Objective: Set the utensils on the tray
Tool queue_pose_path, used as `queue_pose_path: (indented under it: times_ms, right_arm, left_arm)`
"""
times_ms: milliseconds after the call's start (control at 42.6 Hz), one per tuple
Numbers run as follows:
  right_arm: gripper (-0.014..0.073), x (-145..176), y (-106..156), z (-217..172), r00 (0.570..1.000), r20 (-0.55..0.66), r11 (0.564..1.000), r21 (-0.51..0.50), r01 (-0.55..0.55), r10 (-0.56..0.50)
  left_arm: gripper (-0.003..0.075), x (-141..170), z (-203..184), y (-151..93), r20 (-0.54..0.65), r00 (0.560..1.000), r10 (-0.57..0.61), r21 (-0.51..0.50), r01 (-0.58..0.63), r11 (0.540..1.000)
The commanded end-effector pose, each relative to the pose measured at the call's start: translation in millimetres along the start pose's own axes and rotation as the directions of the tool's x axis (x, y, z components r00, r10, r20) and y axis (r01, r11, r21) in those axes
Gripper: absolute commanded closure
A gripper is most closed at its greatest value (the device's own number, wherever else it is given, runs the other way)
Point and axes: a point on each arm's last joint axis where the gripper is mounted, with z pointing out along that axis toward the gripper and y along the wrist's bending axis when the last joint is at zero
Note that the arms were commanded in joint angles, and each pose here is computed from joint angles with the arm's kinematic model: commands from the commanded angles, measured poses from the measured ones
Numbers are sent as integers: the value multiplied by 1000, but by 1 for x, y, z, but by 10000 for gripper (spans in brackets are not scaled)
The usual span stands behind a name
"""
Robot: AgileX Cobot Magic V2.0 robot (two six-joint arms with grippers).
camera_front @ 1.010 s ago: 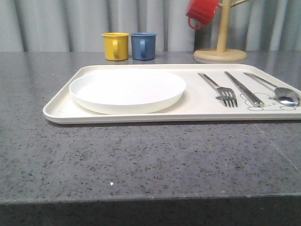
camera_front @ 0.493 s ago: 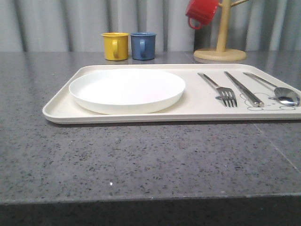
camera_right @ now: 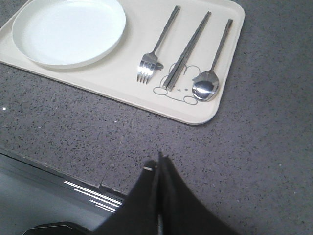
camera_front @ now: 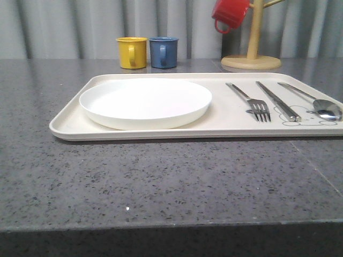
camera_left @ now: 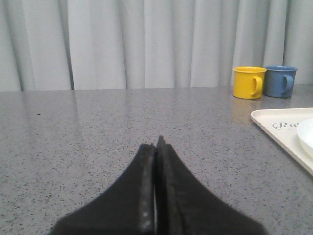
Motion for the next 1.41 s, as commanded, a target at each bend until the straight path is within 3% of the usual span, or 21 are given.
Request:
queue_pose_path:
  times_ms: [0,752,869,1057,1198,1316,1386]
  right_arm:
    - [662,-11,0,-4,997,83,1000,2,0,0]
    - [662,-11,0,-4,996,84,1000,3,1,-1]
    - [662,0,-5,2,985,174,998,67,3,-14]
    - [662,41,-15,28,911,412,982,175,-66,-13]
    - [662,81,-17,49,818,573,976,201,-83,-49]
    - [662,110,-19,67,758,648,972,216,-94,-71]
    - [662,125,-20,77,744,664,969,225,-105,-74]
  left_arm:
    - [741,-5,-2,1,93,996,-16,-8,17,1000]
    - [741,-5,-2,1,93,996,-16,-8,17,1000]
    - [741,-5,-2,1,91,996,-16,-8,17,1000]
    - [741,-5,-2,1,91,996,-16,-8,17,1000]
    - [741,-5,-2,1,91,996,-16,-8,17,1000]
    - [741,-5,-2,1,91,996,-16,-8,17,1000]
    - [741,-5,-2,1,91,996,-16,-8,17,1000]
